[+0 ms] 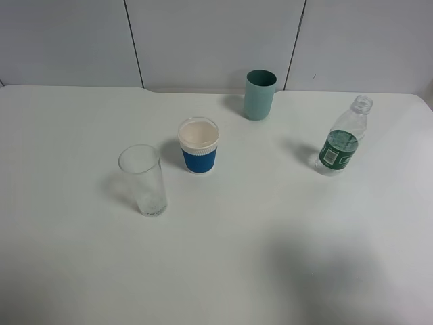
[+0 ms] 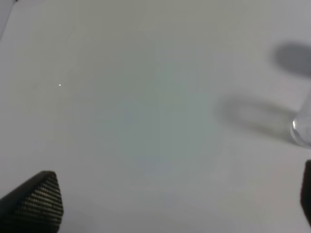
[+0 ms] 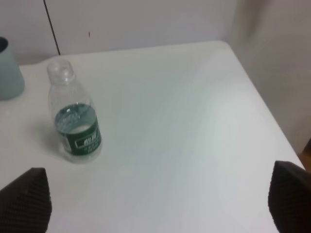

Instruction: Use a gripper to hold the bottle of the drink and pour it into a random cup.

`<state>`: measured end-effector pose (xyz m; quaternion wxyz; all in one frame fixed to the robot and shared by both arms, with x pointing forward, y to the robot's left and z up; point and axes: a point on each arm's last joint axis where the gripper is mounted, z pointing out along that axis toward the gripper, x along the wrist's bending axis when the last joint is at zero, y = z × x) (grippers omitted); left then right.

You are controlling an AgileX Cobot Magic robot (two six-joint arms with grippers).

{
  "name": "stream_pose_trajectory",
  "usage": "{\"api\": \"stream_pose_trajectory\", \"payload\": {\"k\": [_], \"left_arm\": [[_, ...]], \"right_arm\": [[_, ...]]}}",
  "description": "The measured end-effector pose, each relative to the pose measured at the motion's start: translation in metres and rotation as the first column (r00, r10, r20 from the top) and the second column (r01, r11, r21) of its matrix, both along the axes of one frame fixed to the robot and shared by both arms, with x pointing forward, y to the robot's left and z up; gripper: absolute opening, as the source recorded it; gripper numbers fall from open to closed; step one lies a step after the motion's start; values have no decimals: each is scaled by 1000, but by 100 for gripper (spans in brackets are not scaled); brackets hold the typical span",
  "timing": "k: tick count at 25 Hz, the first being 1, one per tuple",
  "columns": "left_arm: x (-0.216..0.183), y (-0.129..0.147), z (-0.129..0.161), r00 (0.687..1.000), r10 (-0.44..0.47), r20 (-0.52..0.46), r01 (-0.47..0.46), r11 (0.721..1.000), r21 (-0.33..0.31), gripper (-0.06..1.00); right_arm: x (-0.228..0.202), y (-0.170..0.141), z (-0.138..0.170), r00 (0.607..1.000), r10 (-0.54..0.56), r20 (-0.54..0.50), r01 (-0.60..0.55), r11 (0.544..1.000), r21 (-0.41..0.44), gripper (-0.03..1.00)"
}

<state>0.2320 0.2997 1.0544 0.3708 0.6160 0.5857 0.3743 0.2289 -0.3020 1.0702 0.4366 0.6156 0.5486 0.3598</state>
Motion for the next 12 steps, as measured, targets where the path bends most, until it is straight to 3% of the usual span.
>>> {"api": "stream_pose_trajectory", "payload": {"k": [7, 12], "left_arm": [[0, 0, 0, 1000, 0, 0, 0, 1000, 0, 99], [0, 0, 0, 1000, 0, 0, 0, 1000, 0, 99]], "right_arm": [[7, 0, -21, 995, 9, -103, -8, 1000, 11, 88], [7, 0, -23, 993, 8, -115, -7, 1000, 11, 88]]}}
